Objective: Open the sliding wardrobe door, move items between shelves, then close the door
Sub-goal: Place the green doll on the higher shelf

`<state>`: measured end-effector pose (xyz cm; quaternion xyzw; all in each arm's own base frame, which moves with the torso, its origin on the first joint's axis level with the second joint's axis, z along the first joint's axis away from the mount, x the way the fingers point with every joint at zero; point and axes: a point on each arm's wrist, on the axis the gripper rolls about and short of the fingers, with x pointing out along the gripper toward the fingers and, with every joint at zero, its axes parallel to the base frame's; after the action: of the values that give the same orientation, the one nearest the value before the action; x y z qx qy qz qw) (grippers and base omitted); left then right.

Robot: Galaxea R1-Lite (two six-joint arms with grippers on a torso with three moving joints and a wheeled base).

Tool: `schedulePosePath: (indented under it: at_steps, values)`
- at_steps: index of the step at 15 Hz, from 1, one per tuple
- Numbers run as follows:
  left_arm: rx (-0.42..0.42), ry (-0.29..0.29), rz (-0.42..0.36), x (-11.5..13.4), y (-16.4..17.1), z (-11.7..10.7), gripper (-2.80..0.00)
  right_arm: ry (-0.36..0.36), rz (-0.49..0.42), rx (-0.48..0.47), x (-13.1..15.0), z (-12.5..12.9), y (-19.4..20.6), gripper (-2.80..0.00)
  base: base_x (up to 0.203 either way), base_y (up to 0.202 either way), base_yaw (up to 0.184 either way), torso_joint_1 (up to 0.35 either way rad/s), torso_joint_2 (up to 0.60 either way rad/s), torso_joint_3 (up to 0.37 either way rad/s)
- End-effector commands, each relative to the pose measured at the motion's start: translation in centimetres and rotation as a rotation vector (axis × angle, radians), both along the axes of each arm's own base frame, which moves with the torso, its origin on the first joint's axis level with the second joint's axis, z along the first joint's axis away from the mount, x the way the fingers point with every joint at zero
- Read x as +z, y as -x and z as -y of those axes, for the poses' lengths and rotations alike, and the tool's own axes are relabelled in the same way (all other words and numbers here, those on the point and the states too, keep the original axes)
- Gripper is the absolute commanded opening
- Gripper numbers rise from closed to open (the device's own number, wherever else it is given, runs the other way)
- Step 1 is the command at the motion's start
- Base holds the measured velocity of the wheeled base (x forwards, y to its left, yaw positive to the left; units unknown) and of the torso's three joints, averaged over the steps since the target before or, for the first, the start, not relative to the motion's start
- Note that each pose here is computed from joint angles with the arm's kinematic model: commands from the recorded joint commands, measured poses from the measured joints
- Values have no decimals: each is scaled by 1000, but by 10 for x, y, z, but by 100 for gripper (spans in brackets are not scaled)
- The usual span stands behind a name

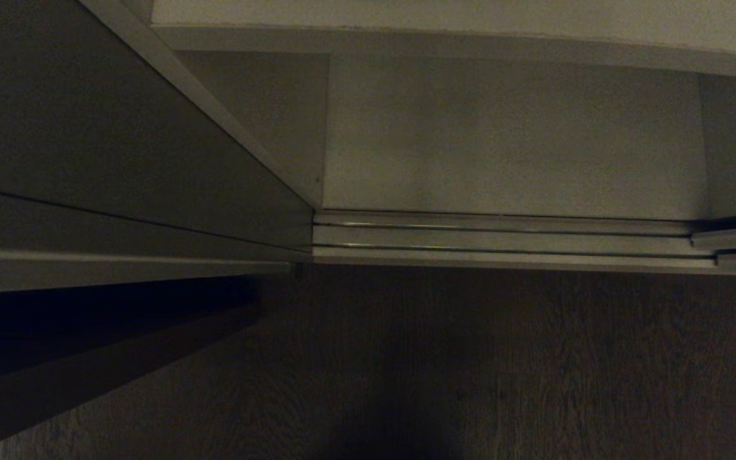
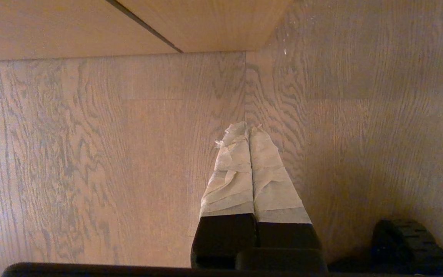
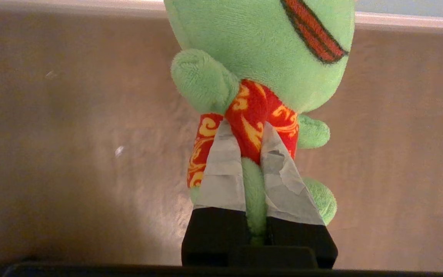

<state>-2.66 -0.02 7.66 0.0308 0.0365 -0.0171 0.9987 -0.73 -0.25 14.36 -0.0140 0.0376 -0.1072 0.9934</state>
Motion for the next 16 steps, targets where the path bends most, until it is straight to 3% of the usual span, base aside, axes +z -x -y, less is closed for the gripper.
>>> schedulePosePath:
  at_steps: [1,4,7,10,12,16]
  values:
    - [0,-1,-1,0,0,0,-280,8,48,56,-6,0,14,-280,0,0,0,0,0,0]
    - [0,-1,-1,0,0,0,-280,26,55,173,-31,-2,37,-280,0,0,0,0,0,0]
    - [0,0,0,0,0,0,-280,28,53,204,-52,-3,25,-280,0,0,0,0,0,0]
    - [0,-1,-1,0,0,0,-280,32,161,205,-60,-3,16,-280,0,0,0,0,0,0]
    - [0,0,0,0,0,0,-280,-43,81,204,-68,-3,15,-280,0,0,0,0,0,0]
    - [0,1,0,0,0,0,-280,3,66,213,-69,-3,15,-280,0,0,0,0,0,0]
